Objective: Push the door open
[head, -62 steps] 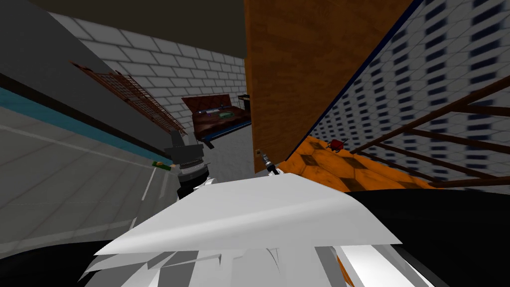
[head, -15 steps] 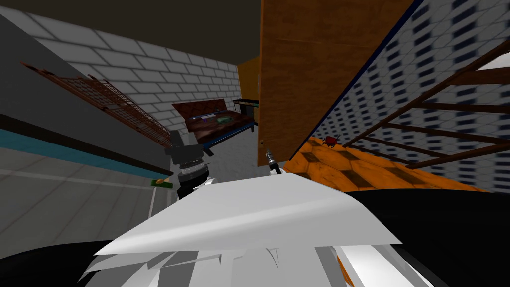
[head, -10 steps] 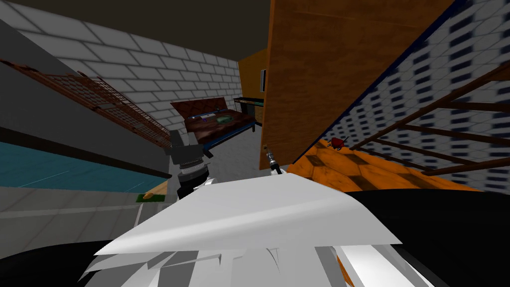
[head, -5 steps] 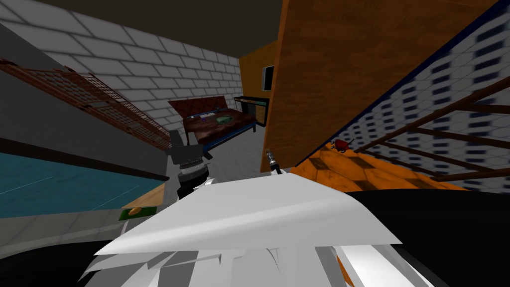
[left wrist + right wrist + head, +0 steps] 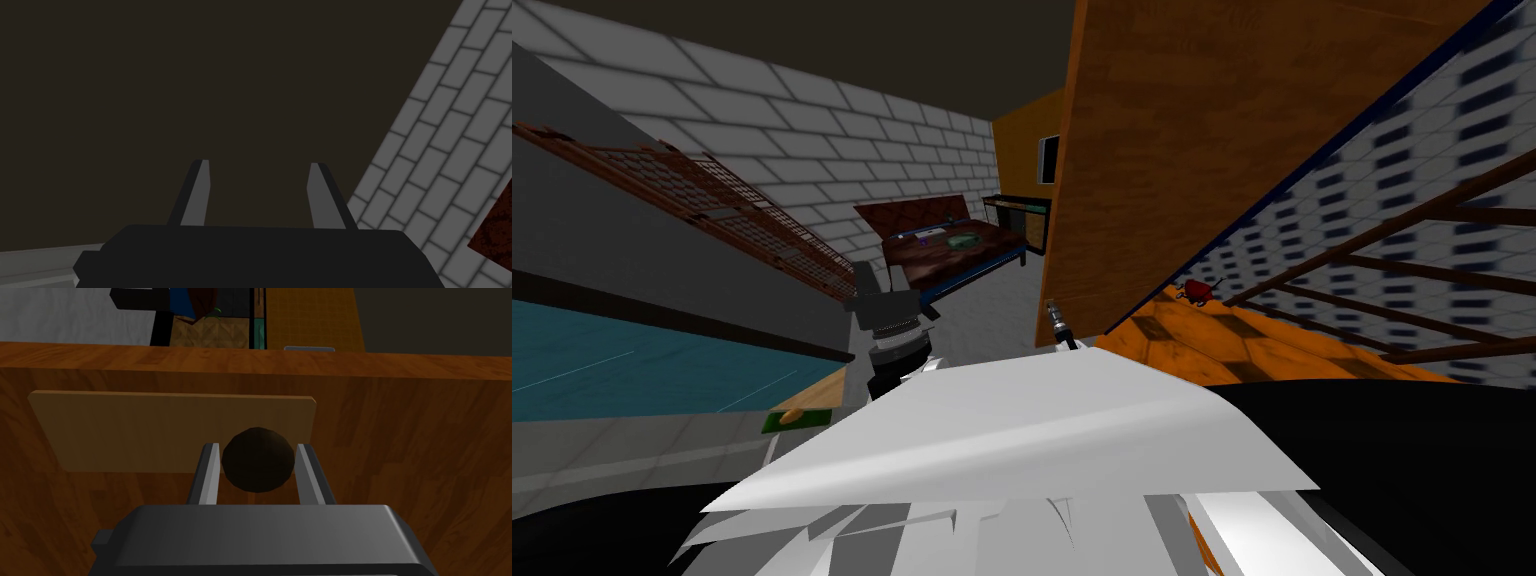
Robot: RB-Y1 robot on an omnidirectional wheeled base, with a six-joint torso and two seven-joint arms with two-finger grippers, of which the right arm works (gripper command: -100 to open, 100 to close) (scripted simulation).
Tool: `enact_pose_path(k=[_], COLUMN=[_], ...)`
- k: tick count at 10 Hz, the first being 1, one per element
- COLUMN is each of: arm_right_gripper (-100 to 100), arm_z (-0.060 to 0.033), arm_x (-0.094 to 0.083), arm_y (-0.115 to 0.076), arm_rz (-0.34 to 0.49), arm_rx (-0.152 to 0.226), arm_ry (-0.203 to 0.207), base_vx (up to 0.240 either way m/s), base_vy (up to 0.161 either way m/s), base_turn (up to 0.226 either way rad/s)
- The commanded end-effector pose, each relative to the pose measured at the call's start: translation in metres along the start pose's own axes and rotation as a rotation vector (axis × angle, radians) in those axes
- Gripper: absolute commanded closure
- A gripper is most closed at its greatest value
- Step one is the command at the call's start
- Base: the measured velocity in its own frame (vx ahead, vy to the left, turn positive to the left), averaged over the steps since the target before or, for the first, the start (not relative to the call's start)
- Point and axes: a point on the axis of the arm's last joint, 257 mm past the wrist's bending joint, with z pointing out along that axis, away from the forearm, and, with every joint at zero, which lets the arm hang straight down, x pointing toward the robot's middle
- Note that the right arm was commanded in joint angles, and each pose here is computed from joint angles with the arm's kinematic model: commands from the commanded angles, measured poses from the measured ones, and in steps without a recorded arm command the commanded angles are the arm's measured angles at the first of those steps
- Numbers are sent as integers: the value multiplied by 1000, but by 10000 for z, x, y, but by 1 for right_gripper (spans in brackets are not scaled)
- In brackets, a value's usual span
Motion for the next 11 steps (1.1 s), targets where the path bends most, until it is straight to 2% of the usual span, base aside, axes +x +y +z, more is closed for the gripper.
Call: enact_pose_path(k=[1, 5, 9, 11], arm_right_gripper=[100, 100, 100, 100], arm_z=[6, 14, 19, 19], arm_x=[-90, -255, -537, -537], arm_y=[3, 9, 19, 19], arm_rz=[-2, -3, 2, 2], arm_rx=[1, 2, 5, 5], arm_ry=[-20, -59, -132, -132], base_vx=[87, 160, 188, 84], base_vy=[31, 70, 104, 47], base_turn=[-31, -43, -74, -15])
